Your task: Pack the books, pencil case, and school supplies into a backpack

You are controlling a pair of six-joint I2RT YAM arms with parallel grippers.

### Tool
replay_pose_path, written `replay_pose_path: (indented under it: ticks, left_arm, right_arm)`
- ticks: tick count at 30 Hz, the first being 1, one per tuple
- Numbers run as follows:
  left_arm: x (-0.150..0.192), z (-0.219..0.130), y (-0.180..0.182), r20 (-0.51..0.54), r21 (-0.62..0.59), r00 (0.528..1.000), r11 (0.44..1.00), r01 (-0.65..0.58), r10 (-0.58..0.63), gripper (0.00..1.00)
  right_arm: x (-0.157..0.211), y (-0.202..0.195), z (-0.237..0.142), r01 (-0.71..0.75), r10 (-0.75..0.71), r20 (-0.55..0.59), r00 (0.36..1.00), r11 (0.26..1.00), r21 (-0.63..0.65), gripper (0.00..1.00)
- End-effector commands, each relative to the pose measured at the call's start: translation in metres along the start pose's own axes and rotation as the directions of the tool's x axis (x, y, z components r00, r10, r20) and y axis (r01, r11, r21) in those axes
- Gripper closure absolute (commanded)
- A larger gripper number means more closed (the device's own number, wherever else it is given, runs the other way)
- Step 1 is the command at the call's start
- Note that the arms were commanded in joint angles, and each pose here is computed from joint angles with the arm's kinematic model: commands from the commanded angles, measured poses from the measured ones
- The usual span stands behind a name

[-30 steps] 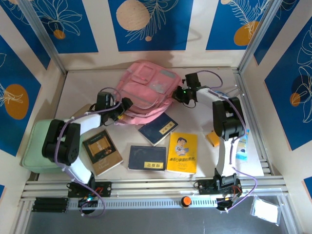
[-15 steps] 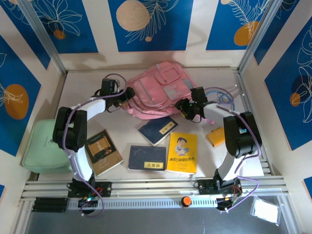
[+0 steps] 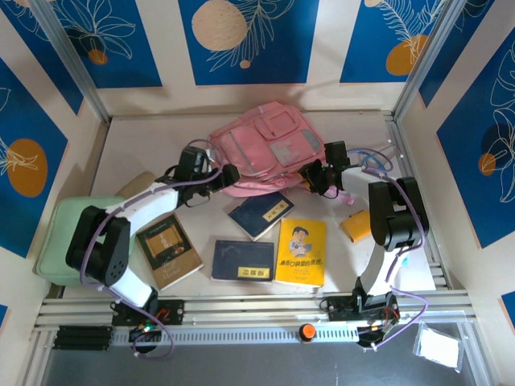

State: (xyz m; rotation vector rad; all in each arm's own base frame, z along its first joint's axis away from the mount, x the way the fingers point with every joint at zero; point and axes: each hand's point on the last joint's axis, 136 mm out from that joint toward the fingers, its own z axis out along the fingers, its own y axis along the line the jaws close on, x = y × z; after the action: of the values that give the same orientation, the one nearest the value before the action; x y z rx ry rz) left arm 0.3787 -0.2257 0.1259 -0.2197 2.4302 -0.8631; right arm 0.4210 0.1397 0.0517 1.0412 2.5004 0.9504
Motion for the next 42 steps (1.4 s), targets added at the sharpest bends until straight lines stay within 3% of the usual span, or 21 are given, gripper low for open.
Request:
replay_pose_path:
  ticks: [1,4,8,12,18,23,28,31,37,42]
  left_arm:
    - [0.011,0.018,-0.013,-0.02,0.046,0.999,0.999,0.027,-0.026,0.15]
    - [0.012,0.035,-0.015,-0.048,0.064,0.997,0.996,0.061,-0.058,0.15]
    - [0.004,0.054,-0.017,-0.064,0.064,0.997,0.997,0.043,-0.039,0.15]
    - [-0.02,0.062,0.01,-0.022,-0.055,0.999,0.998,0.024,-0.026,0.15]
    - [-0.063,0.045,0.049,0.066,-0.168,0.998,0.986,0.022,-0.011,0.14]
    - [-0.076,0.003,0.069,0.11,-0.318,0.991,0.947,-0.033,0.071,0.12]
    - [-0.046,-0.02,0.055,0.049,-0.332,0.99,0.937,-0.105,0.129,0.12]
    - [-0.017,-0.02,0.038,-0.009,-0.309,0.979,0.931,-0.195,0.202,0.18]
    - [0.025,0.012,-0.003,-0.064,-0.161,0.953,0.939,-0.304,0.297,0.26]
    - [0.028,0.037,-0.016,-0.091,-0.174,0.925,0.909,-0.379,0.368,0.38]
  right_arm:
    - [0.001,0.015,0.004,0.008,-0.01,-0.029,1.0,0.999,-0.043,0.72]
    - [0.007,0.024,0.003,0.048,-0.051,-0.04,0.998,0.996,-0.07,0.82]
    - [0.02,0.045,-0.002,0.12,-0.13,-0.062,0.99,0.983,-0.142,0.87]
    - [0.044,0.07,-0.008,0.174,-0.199,-0.097,0.975,0.959,-0.222,0.88]
    - [0.082,0.101,-0.008,0.169,-0.228,-0.162,0.96,0.934,-0.315,0.88]
    - [0.091,0.103,0.007,0.002,-0.065,-0.22,0.973,0.961,-0.275,0.88]
    - [0.097,0.115,0.015,-0.037,-0.025,-0.224,0.974,0.963,-0.267,0.88]
    - [0.1,0.123,0.013,-0.022,-0.041,-0.219,0.975,0.96,-0.28,0.88]
    - [0.105,0.134,0.005,0.022,-0.09,-0.217,0.972,0.954,-0.299,0.88]
    - [0.107,0.145,-0.004,0.053,-0.124,-0.203,0.971,0.944,-0.327,0.88]
